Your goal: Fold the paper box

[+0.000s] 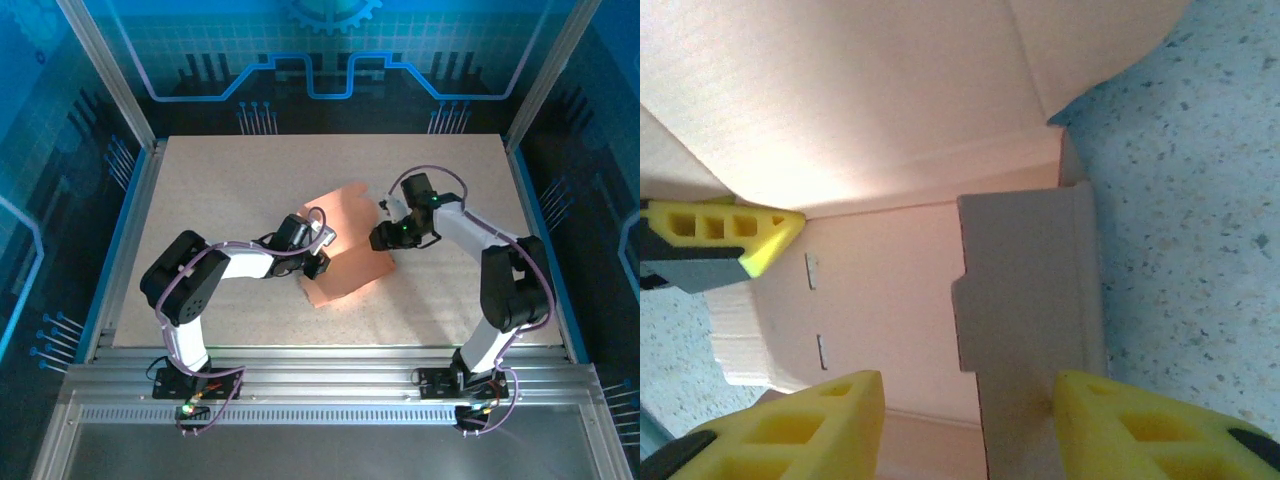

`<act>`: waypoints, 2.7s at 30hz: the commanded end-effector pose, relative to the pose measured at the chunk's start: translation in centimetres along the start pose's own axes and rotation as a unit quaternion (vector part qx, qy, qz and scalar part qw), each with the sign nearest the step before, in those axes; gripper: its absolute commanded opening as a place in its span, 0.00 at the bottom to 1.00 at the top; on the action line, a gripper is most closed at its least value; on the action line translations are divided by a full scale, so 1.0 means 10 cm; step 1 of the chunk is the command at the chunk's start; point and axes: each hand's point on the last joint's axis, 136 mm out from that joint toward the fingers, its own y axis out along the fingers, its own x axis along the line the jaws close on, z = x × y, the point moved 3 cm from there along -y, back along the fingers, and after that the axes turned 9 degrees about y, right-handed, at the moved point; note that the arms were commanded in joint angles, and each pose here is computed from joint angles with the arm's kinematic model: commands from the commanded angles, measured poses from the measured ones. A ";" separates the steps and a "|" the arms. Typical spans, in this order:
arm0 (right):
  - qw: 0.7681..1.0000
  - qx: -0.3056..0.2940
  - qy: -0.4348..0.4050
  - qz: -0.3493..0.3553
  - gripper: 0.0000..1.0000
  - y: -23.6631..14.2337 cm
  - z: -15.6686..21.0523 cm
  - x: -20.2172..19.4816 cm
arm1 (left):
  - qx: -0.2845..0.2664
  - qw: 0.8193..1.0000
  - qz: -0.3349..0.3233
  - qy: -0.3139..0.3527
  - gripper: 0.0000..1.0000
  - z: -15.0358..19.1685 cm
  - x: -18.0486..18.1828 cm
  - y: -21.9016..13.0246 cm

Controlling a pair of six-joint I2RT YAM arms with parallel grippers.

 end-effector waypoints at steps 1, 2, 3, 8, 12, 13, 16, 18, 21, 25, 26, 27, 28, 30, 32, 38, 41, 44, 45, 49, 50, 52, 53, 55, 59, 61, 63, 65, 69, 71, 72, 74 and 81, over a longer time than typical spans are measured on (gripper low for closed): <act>0.999 -0.007 0.034 -0.041 0.48 -0.02 -0.03 0.00 | 0.076 0.997 0.015 -0.023 0.04 0.39 -0.06 0.09; 0.998 -0.010 0.042 -0.051 0.48 -0.02 -0.04 0.00 | 0.076 0.997 0.015 -0.024 0.04 0.39 -0.05 0.09; 0.997 -0.013 0.049 -0.063 0.48 -0.03 -0.05 0.00 | 0.076 0.997 0.017 -0.024 0.04 0.39 -0.06 0.10; 0.990 -0.024 0.092 -0.105 0.52 -0.04 -0.11 -0.09 | 0.076 0.997 0.016 -0.024 0.04 0.39 -0.06 0.09; 0.991 -0.018 0.091 -0.093 0.56 0.03 -0.09 -0.20 | 0.076 0.997 0.017 -0.025 0.04 0.39 -0.06 0.10; 0.991 -0.014 0.091 -0.096 0.57 0.06 -0.09 -0.21 | 0.077 0.997 0.017 -0.025 0.04 0.39 -0.06 0.10; 0.989 -0.009 0.094 -0.112 0.57 0.10 -0.10 -0.22 | 0.079 0.996 0.016 -0.025 0.04 0.41 -0.06 0.10; 0.988 -0.008 0.094 -0.126 0.59 0.12 -0.10 -0.20 | 0.078 0.997 0.015 -0.025 0.04 0.40 -0.06 0.09; 0.983 -0.009 0.101 -0.152 0.61 0.12 -0.11 -0.17 | 0.080 0.996 0.015 -0.026 0.04 0.41 -0.06 0.09; 0.976 -0.017 0.112 -0.188 0.61 0.09 -0.11 -0.15 | 0.081 0.996 0.016 -0.026 0.04 0.42 -0.06 0.09; 0.973 -0.019 0.117 -0.197 0.61 0.07 -0.11 -0.15 | 0.081 0.996 0.016 -0.025 0.04 0.41 -0.06 0.09; 0.970 -0.022 0.121 -0.209 0.62 0.05 -0.11 -0.15 | 0.081 0.996 0.016 -0.026 0.04 0.42 -0.06 0.09; 0.968 -0.023 0.125 -0.218 0.63 0.04 -0.11 -0.15 | 0.082 0.996 0.016 -0.026 0.04 0.42 -0.06 0.10; 0.963 -0.027 0.132 -0.231 0.64 0.02 -0.11 -0.15 | 0.081 0.996 0.018 -0.027 0.04 0.41 -0.06 0.10; 0.960 -0.031 0.140 -0.239 0.63 0.00 -0.12 -0.16 | 0.080 0.996 0.018 -0.027 0.04 0.41 -0.06 0.10; 0.952 -0.032 0.154 -0.264 0.68 -0.02 -0.12 -0.15 | 0.081 0.996 0.021 -0.028 0.03 0.41 -0.07 0.11; 0.944 -0.030 0.171 -0.280 0.69 -0.02 -0.13 -0.17 | 0.081 0.996 0.021 -0.028 0.03 0.42 -0.07 0.11; 0.941 -0.032 0.181 -0.283 0.68 -0.02 -0.14 -0.19 | 0.079 0.996 0.021 -0.027 0.04 0.39 -0.07 0.11; 0.941 -0.031 0.185 -0.281 0.67 -0.02 -0.14 -0.20 | 0.079 0.996 0.021 -0.028 0.03 0.40 -0.07 0.11; 0.943 -0.025 0.197 -0.268 0.59 0.02 -0.12 -0.26 | 0.079 0.996 0.022 -0.028 0.03 0.39 -0.07 0.11; 0.943 -0.025 0.197 -0.266 0.56 0.02 -0.12 -0.27 | 0.079 0.996 0.023 -0.027 0.03 0.39 -0.07 0.11; 0.945 -0.023 0.198 -0.261 0.54 0.03 -0.11 -0.29 | 0.080 0.996 0.022 -0.028 0.03 0.39 -0.07 0.11; 0.946 -0.022 0.197 -0.257 0.52 0.04 -0.10 -0.29 | 0.080 0.996 0.022 -0.028 0.04 0.39 -0.07 0.11; 0.948 -0.018 0.197 -0.248 0.50 0.05 -0.08 -0.31 | 0.078 0.996 0.022 -0.027 0.04 0.38 -0.07 0.11; 0.951 -0.015 0.197 -0.236 0.47 0.07 -0.06 -0.35 | 0.078 0.996 0.023 -0.027 0.04 0.38 -0.07 0.12; 0.953 -0.012 0.199 -0.230 0.45 0.09 -0.05 -0.38 | 0.079 0.996 0.023 -0.027 0.03 0.38 -0.07 0.11; 0.955 -0.010 0.199 -0.222 0.44 0.11 -0.04 -0.40 | 0.078 0.996 0.023 -0.027 0.03 0.37 -0.08 0.11; 0.956 -0.007 0.198 -0.217 0.45 0.12 -0.03 -0.42 | 0.078 0.996 0.022 -0.027 0.04 0.37 -0.07 0.11; 0.959 -0.005 0.189 -0.209 0.47 0.13 -0.02 -0.43 | 0.079 0.996 0.022 -0.026 0.03 0.38 -0.08 0.11; 0.963 -0.002 0.185 -0.195 0.48 0.14 0.00 -0.46 | 0.079 0.996 0.022 -0.027 0.04 0.38 -0.07 0.11; 0.964 -0.001 0.183 -0.192 0.48 0.14 0.00 -0.46 | 0.079 0.996 0.023 -0.027 0.03 0.38 -0.08 0.11; 0.965 0.001 0.181 -0.190 0.48 0.15 0.01 -0.47 | 0.079 0.996 0.023 -0.027 0.03 0.38 -0.08 0.11; 0.970 0.013 0.170 -0.175 0.49 0.20 0.04 -0.47 | 0.078 0.996 0.023 -0.027 0.03 0.38 -0.08 0.11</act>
